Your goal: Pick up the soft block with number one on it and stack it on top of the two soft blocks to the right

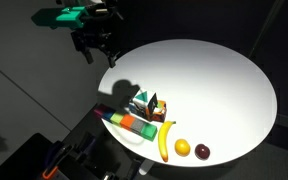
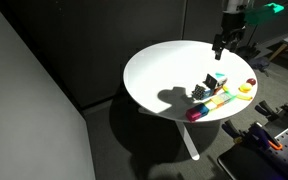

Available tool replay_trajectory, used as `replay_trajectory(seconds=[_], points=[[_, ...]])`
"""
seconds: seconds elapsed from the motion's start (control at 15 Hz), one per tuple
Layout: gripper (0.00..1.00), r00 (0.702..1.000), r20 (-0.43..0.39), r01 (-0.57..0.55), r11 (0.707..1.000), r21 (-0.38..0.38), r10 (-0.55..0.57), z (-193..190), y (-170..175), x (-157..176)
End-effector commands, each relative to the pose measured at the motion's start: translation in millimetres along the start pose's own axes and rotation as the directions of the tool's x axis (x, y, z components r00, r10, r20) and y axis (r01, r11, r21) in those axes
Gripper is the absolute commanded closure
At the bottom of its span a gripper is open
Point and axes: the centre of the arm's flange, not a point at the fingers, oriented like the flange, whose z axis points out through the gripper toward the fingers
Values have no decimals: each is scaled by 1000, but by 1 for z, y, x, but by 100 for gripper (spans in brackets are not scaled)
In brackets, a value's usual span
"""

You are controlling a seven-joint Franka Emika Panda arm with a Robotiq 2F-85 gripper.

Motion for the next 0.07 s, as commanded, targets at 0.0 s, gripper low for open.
replay_trajectory(seconds=[0.0], points=[[0, 1000, 0, 0, 1000, 0, 0, 0, 0, 0]])
